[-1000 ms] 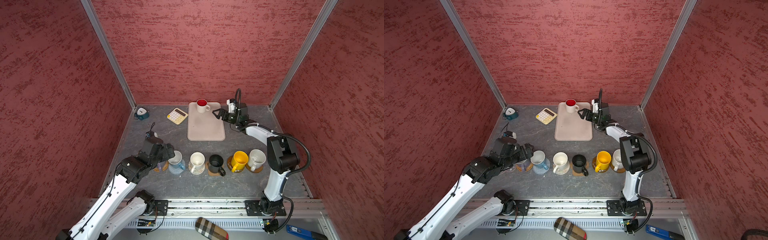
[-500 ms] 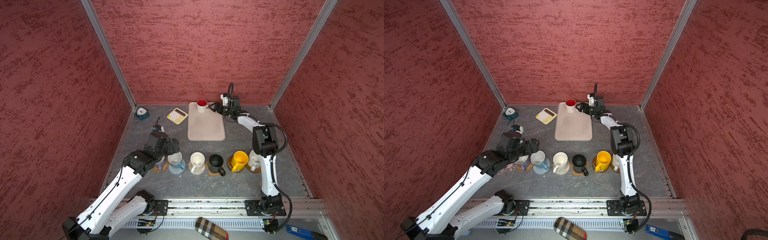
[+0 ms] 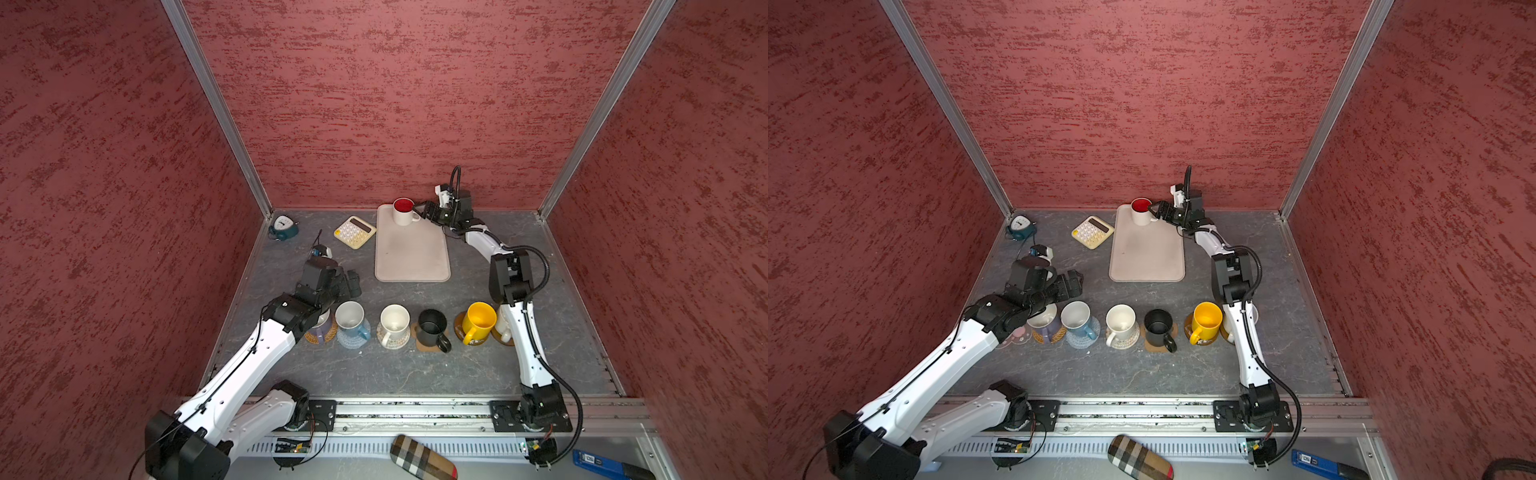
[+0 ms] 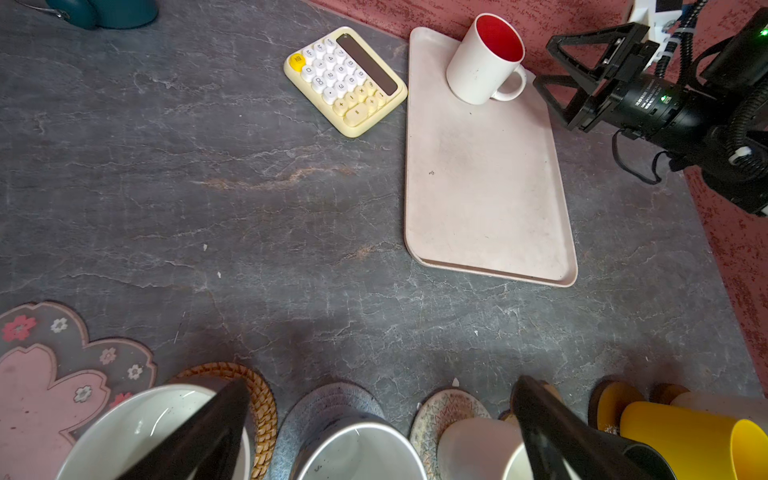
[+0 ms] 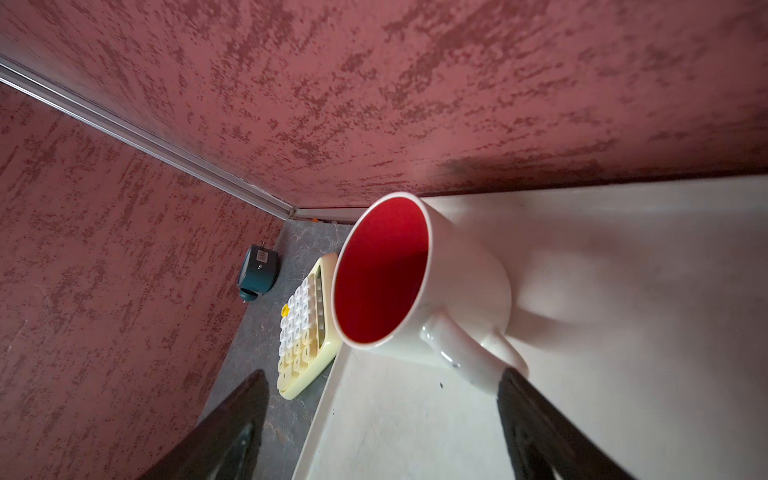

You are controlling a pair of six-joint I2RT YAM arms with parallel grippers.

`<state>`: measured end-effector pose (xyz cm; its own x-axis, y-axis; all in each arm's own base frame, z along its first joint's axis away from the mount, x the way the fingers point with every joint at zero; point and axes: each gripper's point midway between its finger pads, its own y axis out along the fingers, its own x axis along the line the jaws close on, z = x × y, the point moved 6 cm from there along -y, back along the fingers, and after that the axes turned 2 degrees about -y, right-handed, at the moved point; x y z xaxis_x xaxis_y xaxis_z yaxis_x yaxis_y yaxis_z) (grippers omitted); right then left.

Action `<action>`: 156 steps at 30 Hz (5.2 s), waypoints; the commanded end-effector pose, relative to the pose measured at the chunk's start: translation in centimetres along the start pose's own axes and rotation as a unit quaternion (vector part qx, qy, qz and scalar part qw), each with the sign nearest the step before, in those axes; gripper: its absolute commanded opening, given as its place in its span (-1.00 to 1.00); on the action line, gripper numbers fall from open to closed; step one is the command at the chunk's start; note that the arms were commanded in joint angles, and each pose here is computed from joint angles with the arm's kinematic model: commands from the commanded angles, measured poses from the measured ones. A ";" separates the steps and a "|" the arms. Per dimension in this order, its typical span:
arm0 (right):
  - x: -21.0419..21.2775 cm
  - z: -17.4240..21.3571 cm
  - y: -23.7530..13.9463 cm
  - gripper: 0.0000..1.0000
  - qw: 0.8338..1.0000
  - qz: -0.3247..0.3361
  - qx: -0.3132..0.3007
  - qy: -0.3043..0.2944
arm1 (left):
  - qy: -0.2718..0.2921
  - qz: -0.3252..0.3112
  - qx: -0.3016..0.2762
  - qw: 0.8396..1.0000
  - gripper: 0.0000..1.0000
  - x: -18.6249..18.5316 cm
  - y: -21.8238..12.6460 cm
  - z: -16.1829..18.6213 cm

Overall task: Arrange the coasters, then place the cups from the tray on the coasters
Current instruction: 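Raise left gripper off the lilac mug while right gripper reaches toward the red-lined mug, then lower right gripper onto the red-lined white mug handle and close, then drag the red-lined white mug across the tray toward the left gripper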

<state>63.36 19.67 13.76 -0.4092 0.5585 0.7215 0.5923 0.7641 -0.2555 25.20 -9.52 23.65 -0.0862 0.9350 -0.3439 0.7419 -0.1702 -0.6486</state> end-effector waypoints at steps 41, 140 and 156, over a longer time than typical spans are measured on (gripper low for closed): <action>2.6 2.4 -0.3 0.70 0.996 -0.012 0.021 -0.092 | -0.023 0.000 0.002 1.000 0.99 2.0 0.3 1.3; 4.4 3.9 4.3 -0.11 0.959 0.100 0.017 -0.265 | -0.034 0.008 0.009 0.999 0.99 2.4 0.7 2.0; 4.0 4.1 4.2 -0.59 0.955 0.127 0.022 -0.269 | -0.042 0.013 0.010 0.999 0.99 2.4 0.5 2.2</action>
<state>61.31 26.09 10.83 -0.5466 0.8034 0.2360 0.6794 0.5903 -0.4358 23.96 -7.97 20.54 -0.1274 0.9099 -0.3948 0.7217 -0.1881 -0.6662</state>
